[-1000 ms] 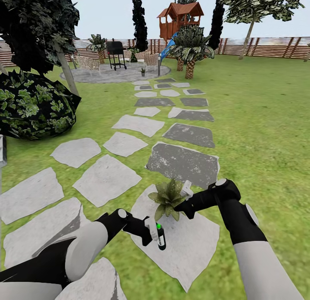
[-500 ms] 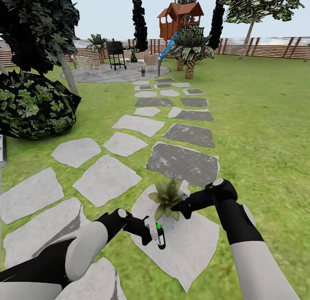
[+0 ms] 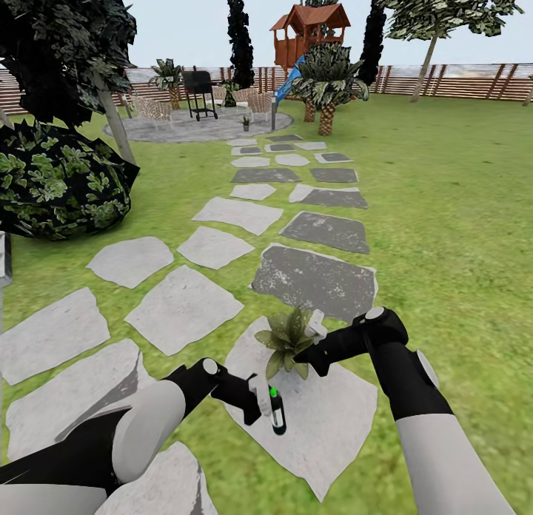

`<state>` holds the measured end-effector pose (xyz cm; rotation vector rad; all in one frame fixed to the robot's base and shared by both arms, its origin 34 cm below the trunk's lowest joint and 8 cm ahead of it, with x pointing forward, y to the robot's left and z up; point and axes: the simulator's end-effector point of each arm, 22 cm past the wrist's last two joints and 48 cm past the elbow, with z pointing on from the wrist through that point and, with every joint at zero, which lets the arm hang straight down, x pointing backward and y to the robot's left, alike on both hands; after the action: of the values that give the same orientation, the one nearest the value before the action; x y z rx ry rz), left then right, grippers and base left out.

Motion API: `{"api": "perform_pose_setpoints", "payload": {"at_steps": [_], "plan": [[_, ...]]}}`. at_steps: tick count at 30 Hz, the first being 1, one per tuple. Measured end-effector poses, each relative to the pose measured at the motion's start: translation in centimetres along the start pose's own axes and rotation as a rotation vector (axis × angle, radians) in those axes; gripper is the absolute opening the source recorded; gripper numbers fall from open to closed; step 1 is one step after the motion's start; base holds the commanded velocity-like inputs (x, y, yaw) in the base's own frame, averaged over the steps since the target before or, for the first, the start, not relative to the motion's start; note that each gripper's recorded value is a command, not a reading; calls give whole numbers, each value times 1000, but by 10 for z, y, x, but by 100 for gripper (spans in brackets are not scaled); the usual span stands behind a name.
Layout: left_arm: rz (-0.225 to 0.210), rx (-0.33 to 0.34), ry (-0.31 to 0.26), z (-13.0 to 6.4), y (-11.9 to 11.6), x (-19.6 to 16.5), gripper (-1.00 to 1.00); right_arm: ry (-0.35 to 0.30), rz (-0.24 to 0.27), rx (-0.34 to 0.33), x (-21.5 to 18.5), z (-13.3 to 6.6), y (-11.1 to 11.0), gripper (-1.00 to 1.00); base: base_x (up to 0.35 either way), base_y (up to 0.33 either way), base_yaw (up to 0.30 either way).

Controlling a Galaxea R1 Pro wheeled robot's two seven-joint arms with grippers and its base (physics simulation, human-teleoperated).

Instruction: Pick up the pesticide atomizer in the garden and spray insectifuge to fully cover both potted plants in the garden.

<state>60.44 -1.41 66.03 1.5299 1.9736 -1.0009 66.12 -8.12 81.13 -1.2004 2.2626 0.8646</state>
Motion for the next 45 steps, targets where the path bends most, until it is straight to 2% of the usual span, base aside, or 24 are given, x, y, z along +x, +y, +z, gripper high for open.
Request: {"api": "perform_pose_setpoints", "payload": {"at_steps": [20,25,30,38,40,42,43,45], "plan": [[2,15,-1,0,-3,0,-100,1,2,-1,1,1,0,-100,0,0,0],[31,27,-21,0,-6,-4,-100,1,2,-3,1,1,0,-100,0,0,0],[36,35,-24,0,-8,-5,-100,1,2,-3,1,1,0,-100,0,0,0],[19,17,-18,-1,-3,-4,-100,0,3,-1,2,-2,-1,-100,0,0,0],[-15,-17,12,-3,6,1,-100,-1,4,1,2,-3,-2,-100,0,0,0],[-66,-126,64,-12,36,8,-100,-1,5,5,2,-4,-3,-100,0,0,0],[-101,-202,102,-18,54,16,-100,-1,4,7,2,-5,-4,-100,0,0,0],[-143,-306,158,-28,76,29,-100,-1,3,9,2,-5,-4,-100,0,0,0]]}}
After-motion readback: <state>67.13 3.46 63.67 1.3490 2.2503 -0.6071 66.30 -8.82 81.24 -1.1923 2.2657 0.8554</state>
